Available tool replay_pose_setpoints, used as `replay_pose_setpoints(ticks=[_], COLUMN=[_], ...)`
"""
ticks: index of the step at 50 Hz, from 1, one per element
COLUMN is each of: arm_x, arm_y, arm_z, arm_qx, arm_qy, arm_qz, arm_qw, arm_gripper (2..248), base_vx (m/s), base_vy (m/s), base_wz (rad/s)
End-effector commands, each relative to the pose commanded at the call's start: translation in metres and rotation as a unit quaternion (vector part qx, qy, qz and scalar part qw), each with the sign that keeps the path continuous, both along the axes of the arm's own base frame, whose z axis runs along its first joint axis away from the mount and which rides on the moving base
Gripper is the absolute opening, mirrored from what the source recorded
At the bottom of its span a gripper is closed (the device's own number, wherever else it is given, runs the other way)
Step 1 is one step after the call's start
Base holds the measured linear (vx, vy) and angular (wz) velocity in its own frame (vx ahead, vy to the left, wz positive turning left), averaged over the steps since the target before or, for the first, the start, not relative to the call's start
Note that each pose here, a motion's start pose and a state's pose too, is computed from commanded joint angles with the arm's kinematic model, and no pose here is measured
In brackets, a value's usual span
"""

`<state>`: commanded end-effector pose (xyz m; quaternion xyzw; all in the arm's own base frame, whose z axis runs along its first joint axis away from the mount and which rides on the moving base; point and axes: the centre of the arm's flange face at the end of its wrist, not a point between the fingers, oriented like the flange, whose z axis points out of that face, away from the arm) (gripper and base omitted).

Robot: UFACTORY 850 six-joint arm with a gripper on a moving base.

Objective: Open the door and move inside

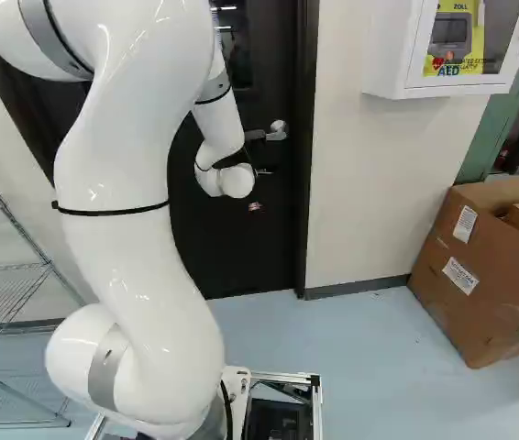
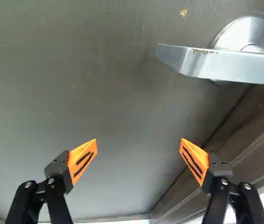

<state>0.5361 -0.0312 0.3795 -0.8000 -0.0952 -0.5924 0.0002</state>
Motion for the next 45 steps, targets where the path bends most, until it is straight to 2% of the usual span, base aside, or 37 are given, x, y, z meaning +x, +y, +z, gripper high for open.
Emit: replay_pose_setpoints(ticks=[45], arm_x=[0.027], arm_y=[0.007], arm_z=[-0.004], arm_qx=[-0.027], arm_qy=[-0.006], arm_qz=[0.057], arm_qw=[0.9980], arm_gripper=[247], base_vx=[0.000], base_vy=[0.000], base_wz=[0.000])
